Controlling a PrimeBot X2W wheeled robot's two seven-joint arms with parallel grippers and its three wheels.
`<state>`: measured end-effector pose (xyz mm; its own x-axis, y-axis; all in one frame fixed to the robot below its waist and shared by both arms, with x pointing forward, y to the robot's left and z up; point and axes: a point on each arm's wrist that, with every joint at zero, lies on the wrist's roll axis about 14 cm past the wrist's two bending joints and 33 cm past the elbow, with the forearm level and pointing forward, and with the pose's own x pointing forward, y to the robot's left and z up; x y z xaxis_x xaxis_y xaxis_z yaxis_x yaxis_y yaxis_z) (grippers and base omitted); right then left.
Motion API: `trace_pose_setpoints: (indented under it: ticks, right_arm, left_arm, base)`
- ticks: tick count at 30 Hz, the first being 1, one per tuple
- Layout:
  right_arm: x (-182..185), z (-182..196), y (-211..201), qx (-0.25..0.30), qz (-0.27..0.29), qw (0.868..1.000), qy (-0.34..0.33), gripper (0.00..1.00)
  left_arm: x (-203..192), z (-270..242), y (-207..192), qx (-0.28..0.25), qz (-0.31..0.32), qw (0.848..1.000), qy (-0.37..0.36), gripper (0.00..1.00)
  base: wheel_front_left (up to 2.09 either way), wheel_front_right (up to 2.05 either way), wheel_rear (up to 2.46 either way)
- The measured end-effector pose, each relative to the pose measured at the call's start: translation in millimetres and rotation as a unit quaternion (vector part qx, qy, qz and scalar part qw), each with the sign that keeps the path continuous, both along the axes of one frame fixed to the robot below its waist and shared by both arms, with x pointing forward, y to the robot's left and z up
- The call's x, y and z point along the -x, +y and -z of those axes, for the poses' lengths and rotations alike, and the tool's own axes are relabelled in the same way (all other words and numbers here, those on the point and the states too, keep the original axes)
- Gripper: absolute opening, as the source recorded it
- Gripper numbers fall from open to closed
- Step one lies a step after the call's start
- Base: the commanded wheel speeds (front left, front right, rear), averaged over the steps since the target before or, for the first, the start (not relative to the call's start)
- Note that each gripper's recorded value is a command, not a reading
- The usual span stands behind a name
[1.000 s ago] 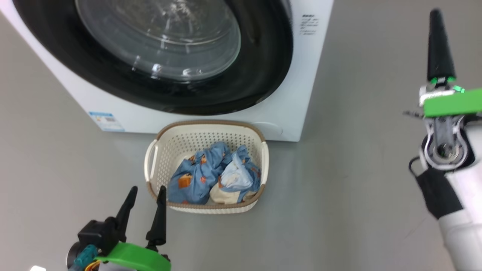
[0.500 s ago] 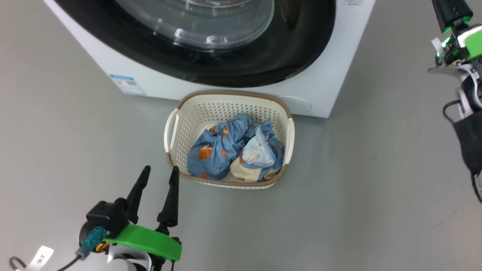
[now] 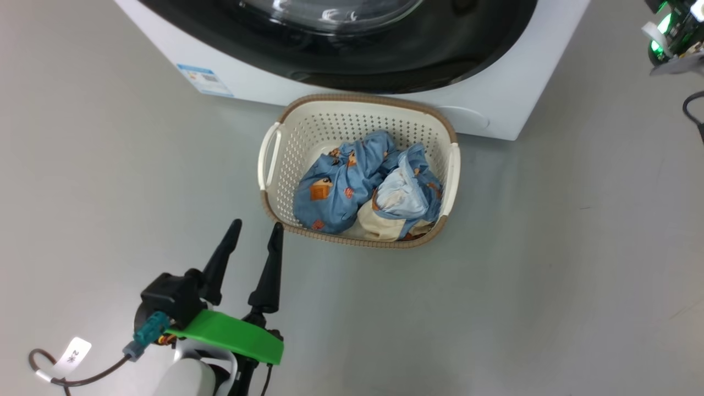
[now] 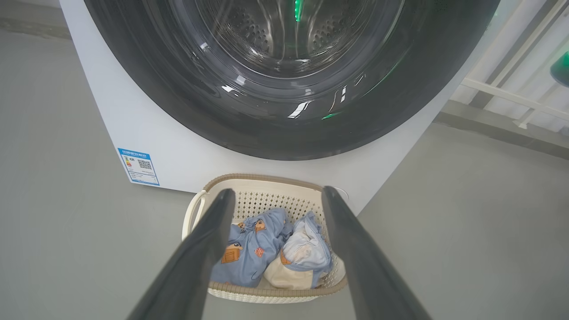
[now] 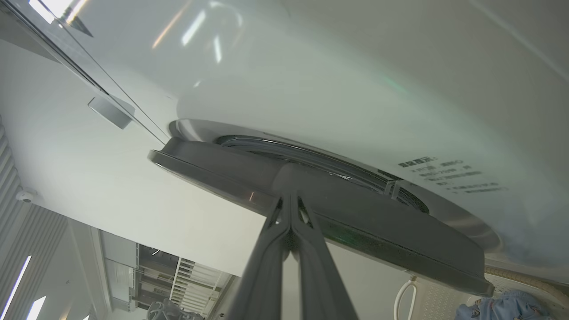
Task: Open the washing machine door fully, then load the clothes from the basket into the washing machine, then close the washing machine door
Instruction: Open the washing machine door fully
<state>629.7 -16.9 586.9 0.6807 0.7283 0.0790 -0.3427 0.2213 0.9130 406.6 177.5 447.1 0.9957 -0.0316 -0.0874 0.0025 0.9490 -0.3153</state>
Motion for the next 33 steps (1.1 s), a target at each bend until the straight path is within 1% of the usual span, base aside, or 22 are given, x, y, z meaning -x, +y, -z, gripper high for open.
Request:
trace_pose_setpoints:
  ticks: [6,10,14,24,33]
  right_arm:
    - [-10,8,15,0.002,-0.029,0.999,0.014,0.0]
    - [-20,12,21,0.002,-0.036,0.999,0.018,0.0]
    - [-31,22,28,0.015,-0.042,0.999,0.024,0.0]
    - [-37,29,48,0.027,-0.068,0.997,0.026,0.0]
    - [-22,36,58,0.087,-0.101,0.991,0.009,0.0]
  left_arm:
    - [1,6,-1,0.003,-0.001,1.0,0.01,1.0]
    - [-4,6,1,0.004,-0.001,1.0,0.009,1.0]
    - [-7,10,1,0.005,0.0,1.0,0.013,1.0]
    - [-10,13,1,0.004,0.002,1.0,0.018,1.0]
    - [-14,6,-1,0.004,0.005,1.0,0.007,1.0]
  base:
    - [0.0,0.0,0.0]
    - [0.0,0.0,0.0]
    - [0.0,0.0,0.0]
    - [0.0,0.0,0.0]
    - [0.0,0.0,0.0]
